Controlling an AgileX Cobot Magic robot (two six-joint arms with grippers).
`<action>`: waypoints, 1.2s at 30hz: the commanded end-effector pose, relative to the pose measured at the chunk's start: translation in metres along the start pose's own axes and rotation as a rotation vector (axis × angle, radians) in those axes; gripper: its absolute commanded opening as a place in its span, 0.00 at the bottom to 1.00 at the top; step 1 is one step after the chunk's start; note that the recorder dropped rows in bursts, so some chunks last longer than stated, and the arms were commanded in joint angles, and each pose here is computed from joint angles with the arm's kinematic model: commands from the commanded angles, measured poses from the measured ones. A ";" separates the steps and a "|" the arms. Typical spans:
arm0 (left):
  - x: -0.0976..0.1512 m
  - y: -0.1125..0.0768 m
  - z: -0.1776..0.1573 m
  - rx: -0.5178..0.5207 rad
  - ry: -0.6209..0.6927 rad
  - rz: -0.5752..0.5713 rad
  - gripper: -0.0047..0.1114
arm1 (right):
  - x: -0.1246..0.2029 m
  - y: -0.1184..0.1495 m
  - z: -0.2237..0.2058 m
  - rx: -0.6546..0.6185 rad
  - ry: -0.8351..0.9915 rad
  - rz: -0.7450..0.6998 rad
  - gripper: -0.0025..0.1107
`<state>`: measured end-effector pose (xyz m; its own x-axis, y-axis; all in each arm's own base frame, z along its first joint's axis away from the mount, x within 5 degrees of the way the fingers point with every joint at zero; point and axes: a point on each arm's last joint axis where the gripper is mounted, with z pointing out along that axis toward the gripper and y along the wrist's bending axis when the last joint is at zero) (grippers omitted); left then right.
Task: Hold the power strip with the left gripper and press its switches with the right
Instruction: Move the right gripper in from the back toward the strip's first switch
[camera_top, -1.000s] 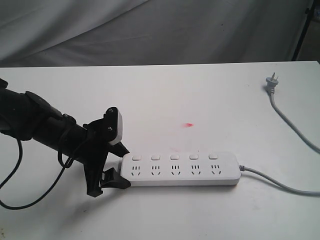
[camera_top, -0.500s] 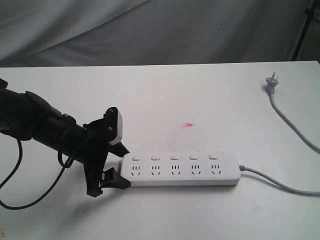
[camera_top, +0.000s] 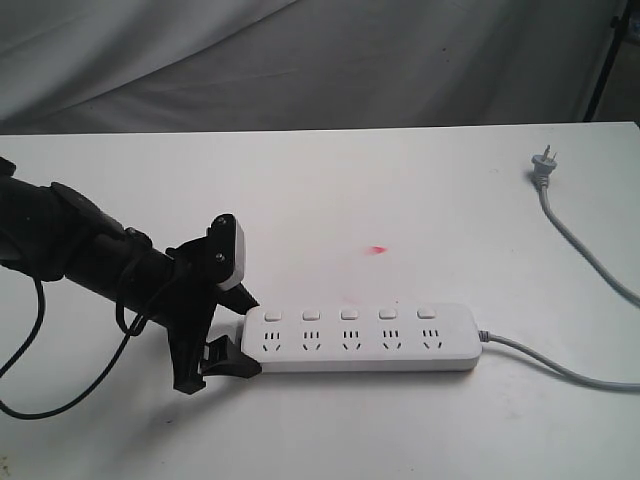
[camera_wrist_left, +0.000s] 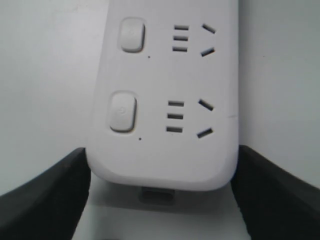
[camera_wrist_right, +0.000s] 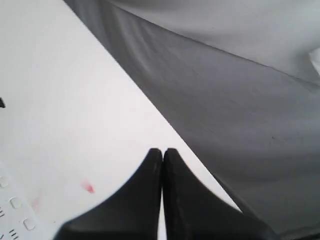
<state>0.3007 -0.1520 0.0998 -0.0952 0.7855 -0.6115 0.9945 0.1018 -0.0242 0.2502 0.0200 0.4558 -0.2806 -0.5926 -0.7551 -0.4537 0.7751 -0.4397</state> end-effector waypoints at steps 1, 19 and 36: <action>-0.001 0.002 0.001 -0.018 0.001 -0.003 0.04 | -0.001 0.009 0.023 -0.172 -0.016 -0.116 0.02; -0.001 0.002 0.001 -0.018 0.001 -0.003 0.04 | 0.050 0.023 0.153 -0.480 0.152 -0.065 0.06; -0.001 0.002 0.001 -0.018 0.001 -0.003 0.04 | 0.070 0.032 0.196 -0.541 0.172 0.033 0.67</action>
<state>0.3009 -0.1519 0.0997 -0.0953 0.7860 -0.6108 0.9944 0.1027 -0.0230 0.3784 0.0437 0.2931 -0.4185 -0.6478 -0.6366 -0.8028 0.5916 -0.0742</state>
